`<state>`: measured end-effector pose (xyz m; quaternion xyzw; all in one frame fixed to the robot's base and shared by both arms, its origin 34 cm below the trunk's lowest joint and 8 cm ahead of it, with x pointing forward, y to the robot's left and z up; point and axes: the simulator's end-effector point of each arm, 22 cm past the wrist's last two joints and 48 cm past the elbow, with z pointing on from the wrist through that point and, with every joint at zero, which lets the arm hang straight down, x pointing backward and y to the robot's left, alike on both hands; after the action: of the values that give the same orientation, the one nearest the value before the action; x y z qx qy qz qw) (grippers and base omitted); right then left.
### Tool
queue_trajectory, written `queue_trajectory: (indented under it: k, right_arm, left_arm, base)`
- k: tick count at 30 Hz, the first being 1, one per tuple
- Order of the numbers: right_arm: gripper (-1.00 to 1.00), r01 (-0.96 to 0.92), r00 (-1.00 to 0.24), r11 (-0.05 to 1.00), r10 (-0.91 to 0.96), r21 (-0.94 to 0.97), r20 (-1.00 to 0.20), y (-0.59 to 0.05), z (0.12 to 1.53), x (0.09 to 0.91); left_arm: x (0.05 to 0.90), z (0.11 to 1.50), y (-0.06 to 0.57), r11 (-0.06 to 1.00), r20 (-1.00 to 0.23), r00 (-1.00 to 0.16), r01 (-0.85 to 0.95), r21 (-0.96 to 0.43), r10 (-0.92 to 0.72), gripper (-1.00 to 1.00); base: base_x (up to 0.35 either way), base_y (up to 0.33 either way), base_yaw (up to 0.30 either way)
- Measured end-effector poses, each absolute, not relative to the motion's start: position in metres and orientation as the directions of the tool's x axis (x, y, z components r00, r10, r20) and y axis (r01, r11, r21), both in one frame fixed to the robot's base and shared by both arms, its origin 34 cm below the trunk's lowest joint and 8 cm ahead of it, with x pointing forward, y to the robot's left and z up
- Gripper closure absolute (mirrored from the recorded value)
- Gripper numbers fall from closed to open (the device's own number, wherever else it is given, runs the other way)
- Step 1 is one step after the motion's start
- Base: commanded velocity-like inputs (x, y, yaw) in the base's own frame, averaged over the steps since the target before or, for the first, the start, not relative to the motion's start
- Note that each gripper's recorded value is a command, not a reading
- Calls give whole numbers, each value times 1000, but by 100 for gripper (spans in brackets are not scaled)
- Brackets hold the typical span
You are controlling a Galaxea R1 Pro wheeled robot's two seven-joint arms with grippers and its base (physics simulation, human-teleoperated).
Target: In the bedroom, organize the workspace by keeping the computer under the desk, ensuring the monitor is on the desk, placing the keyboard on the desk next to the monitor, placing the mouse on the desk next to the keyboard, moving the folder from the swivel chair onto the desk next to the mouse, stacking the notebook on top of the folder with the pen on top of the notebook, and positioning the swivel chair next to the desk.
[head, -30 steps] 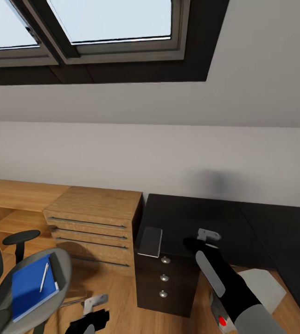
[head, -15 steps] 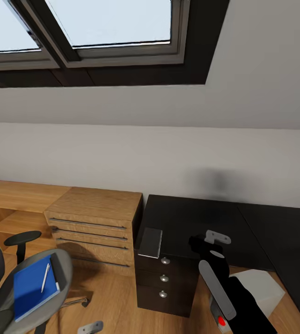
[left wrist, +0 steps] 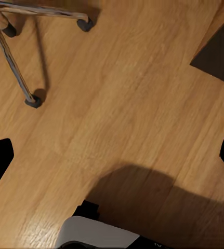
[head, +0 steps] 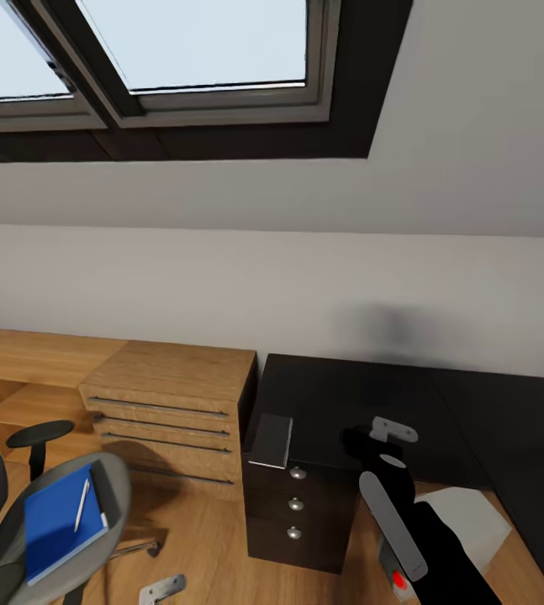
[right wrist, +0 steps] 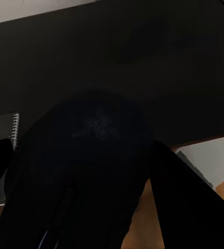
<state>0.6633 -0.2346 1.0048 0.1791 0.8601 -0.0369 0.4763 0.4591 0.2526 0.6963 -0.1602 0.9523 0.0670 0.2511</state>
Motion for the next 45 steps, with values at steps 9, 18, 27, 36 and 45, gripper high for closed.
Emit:
queue_trajectory:
  k: [9,18,27,36,45]
  right_arm:
    - [100,345,-483,932,276,109,-831,-234,1011,660]
    - [100,345,-487,933,275,107,-829,-234,1014,656]
    - [100,344,-494,933,277,108,-824,-233,1011,655]
    - [100,344,-502,933,278,106,-819,-232,1007,655]
    - [100,344,-509,934,275,100,-816,-232,1002,655]
  left_arm:
    - [441,694,260,937,-478,-837,-342,74,-267,-100]
    - [416,688,281,925,-467,-844,-359,124,-265,-100]
    - [373,671,312,905,-515,-817,-392,165,-260,-100]
    - [357,667,319,912,-561,-791,-384,143,-245,-100]
    - [382,693,312,902,-723,-651,-421,91,-231,-100]
  base:
    - [0,0,-288]
    - [0,0,-296]
    - [0,0,-279]
    - [0,0,-227]
    - [0,0,-183]
